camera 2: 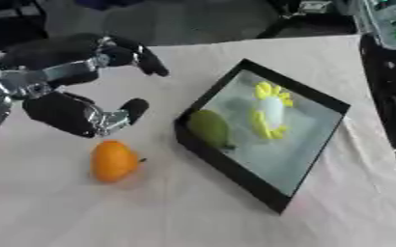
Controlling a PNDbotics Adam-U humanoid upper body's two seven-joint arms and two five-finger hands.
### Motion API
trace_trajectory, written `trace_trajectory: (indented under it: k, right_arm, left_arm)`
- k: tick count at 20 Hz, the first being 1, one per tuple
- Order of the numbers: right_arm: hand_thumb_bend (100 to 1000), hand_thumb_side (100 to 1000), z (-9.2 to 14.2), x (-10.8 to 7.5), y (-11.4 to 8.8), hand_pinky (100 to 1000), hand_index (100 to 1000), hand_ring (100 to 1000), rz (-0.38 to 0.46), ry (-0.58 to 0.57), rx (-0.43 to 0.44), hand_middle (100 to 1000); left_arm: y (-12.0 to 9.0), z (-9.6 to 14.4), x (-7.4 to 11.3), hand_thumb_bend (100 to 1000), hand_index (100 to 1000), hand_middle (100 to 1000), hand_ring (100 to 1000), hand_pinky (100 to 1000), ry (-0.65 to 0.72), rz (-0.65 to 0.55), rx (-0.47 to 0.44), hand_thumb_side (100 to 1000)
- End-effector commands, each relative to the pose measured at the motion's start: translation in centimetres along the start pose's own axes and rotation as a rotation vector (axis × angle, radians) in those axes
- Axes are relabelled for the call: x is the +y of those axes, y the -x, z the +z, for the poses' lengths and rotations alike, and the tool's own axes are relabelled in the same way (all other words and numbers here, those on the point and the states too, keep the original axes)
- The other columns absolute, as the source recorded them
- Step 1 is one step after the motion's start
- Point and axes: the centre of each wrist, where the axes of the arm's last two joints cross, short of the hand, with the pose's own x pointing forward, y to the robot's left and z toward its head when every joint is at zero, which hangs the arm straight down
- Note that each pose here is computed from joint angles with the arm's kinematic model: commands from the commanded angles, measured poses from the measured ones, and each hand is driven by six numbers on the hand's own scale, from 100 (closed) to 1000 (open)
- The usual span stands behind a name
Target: Pick up objects on the table and place them in the box.
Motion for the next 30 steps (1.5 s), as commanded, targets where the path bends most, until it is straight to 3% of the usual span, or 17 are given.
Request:
trace_trajectory:
  k: [1, 8, 13, 14, 15, 17, 19, 30]
  right_arm:
    - [100, 504, -0.4, -1.5, -1.2, 959, 814, 854, 0.015, 0.025, -0.034, 763]
    - [100, 529, -0.3, -1.9, -1.2, 960, 814, 854, 0.019, 0.033, -0.035, 762]
    - [100, 567, -0.3, -2.0, -1.1, 960, 814, 854, 0.016, 0.034, -0.030, 762]
    - [100, 569, -0.2, -2.0, -1.0, 960, 814, 854, 0.017, 0.034, -0.029, 762]
    - [100, 582, -0.2, -2.0, -0.9, 960, 814, 854, 0.018, 0.034, -0.026, 762]
    - [100, 595, -0.2, -2.0, -0.7, 961, 813, 853, 0.020, 0.034, -0.018, 762]
    - [100, 597, -0.1, -2.0, -0.5, 961, 813, 853, 0.021, 0.034, -0.012, 762]
    - [100, 595, 0.0, -2.1, -0.4, 962, 814, 854, 0.025, 0.031, -0.011, 764]
  left_arm:
    - [1.0, 0.0, -0.9, 100, 888, 789, 796, 854, 0.031, 0.034, 0.047, 819]
    - [3.8, -0.2, -4.3, 126, 896, 802, 810, 870, 0.065, 0.088, 0.176, 827]
    - [5.2, -0.1, -5.7, 308, 906, 816, 840, 906, 0.056, 0.023, 0.259, 730]
    - [5.4, 0.0, -5.8, 319, 906, 816, 841, 908, 0.048, 0.001, 0.271, 725]
    - [5.5, 0.0, -5.8, 428, 910, 823, 858, 941, 0.038, -0.027, 0.280, 728]
    - [5.5, 0.2, -5.6, 490, 920, 834, 880, 979, 0.021, -0.086, 0.284, 757]
    - [5.4, 0.2, -5.6, 491, 927, 839, 889, 995, 0.020, -0.116, 0.276, 802]
    - [7.4, 1.1, -6.8, 506, 934, 844, 900, 1000, 0.146, -0.128, 0.330, 800]
